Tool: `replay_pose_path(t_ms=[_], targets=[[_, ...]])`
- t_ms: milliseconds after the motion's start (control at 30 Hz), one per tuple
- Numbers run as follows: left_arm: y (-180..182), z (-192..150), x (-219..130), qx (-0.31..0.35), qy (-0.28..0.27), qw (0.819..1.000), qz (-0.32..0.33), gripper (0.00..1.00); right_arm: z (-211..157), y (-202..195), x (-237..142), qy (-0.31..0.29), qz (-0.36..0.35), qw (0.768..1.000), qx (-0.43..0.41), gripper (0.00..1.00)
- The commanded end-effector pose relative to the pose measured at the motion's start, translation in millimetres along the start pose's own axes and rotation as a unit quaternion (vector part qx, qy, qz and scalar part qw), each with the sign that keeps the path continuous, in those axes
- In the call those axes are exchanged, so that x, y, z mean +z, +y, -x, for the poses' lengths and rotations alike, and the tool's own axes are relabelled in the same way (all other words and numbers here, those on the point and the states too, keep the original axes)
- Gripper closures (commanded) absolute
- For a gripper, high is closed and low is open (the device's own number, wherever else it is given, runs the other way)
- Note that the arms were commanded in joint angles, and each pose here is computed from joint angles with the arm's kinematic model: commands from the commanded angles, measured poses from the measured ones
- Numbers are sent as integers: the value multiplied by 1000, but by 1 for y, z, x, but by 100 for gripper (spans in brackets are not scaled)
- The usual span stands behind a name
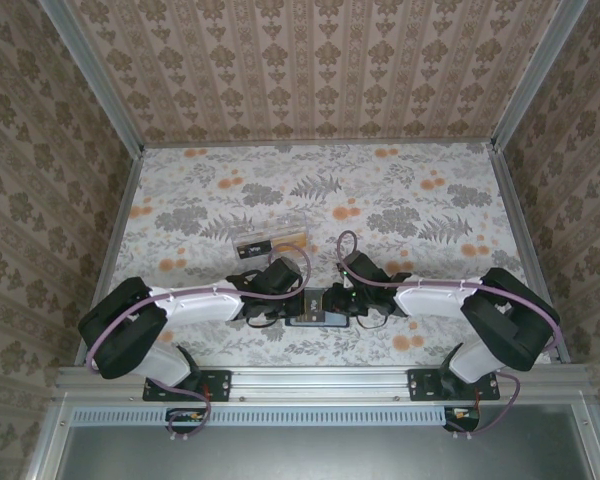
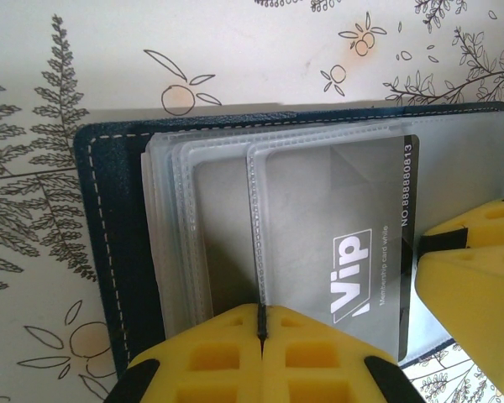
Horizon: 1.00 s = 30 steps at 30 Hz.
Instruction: Take the credit cards out of the card holder
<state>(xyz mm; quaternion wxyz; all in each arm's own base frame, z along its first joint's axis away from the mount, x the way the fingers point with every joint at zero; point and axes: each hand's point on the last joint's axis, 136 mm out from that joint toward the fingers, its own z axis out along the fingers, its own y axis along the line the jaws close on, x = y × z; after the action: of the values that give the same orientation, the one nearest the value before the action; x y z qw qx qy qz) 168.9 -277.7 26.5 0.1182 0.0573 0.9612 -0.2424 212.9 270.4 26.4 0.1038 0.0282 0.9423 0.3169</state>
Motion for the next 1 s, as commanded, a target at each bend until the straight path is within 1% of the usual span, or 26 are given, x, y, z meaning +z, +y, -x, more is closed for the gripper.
replay_pose_path(t_ms=[0, 233, 400, 467, 533, 967], targets=[[36, -19, 5, -13, 29, 998, 61, 100, -4, -1, 5, 13, -5, 1000, 2, 73], [35, -20, 8, -13, 33, 998, 56, 100, -5, 7, 10, 20, 21, 1000, 8, 75], [36, -21, 8, -14, 35, 998, 58, 100, -5, 6, 9, 16, 20, 1000, 10, 86], [36, -22, 8, -13, 35, 998, 58, 100, -5, 4, 8, 14, 19, 1000, 10, 94], [37, -22, 9, -14, 35, 997, 60, 100, -5, 2, 7, 11, 17, 1000, 12, 100], [53, -23, 4, -26, 34, 996, 76, 100, -3, -23, -3, -2, 3, 999, 36, 100]])
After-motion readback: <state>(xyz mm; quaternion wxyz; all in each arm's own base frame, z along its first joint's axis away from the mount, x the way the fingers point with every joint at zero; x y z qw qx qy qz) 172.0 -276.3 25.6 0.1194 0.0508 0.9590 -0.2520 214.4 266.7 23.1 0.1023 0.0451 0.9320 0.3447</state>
